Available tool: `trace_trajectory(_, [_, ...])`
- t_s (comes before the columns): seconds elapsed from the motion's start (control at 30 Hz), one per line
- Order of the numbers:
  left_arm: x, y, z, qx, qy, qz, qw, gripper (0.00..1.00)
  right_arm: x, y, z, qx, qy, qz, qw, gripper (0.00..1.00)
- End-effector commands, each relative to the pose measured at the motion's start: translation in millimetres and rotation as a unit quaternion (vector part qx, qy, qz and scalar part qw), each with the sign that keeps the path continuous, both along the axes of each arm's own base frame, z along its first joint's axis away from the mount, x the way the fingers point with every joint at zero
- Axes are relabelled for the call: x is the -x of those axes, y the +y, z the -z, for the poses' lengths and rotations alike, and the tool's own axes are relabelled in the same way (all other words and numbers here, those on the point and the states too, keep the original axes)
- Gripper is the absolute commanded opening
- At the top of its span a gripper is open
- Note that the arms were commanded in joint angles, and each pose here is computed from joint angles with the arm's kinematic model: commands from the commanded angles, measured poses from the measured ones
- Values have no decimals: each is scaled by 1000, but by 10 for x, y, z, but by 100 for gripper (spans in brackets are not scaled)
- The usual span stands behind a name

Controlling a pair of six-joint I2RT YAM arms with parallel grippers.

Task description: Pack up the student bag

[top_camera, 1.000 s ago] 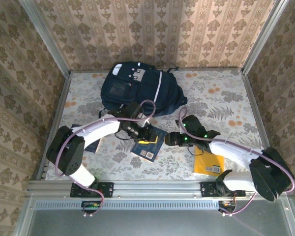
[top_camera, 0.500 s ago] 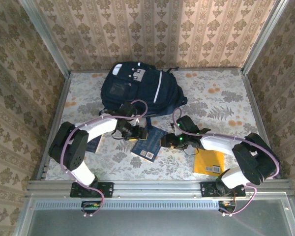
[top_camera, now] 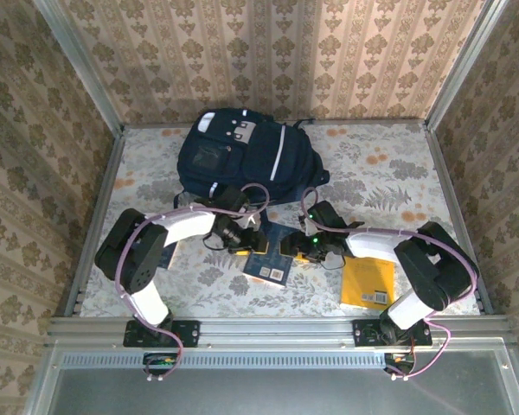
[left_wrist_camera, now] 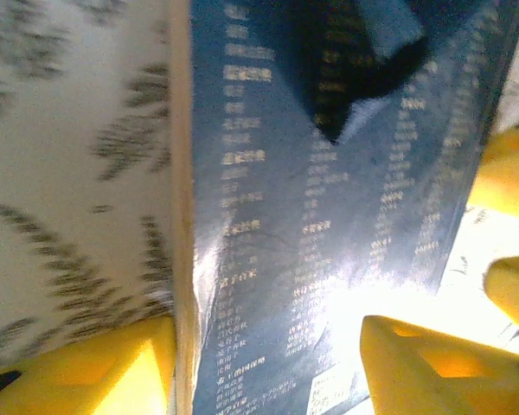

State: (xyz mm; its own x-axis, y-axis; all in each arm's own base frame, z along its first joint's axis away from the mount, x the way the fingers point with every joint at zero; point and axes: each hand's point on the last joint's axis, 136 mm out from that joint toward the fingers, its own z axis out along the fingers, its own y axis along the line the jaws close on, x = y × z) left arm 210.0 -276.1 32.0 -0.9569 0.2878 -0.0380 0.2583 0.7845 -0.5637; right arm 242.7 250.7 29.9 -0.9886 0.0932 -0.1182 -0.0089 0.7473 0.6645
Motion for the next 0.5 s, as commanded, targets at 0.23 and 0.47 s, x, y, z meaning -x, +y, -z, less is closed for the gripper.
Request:
trace_trajectory(0.23, [229,-261,-119,73,50,23,996,58,-184,110,-137,-92,-14,24,995,62])
trace_trajectory(0.47, [250,-262,-99,68,49,26,996,58,-250,133,-318,-199,9,38,979,58])
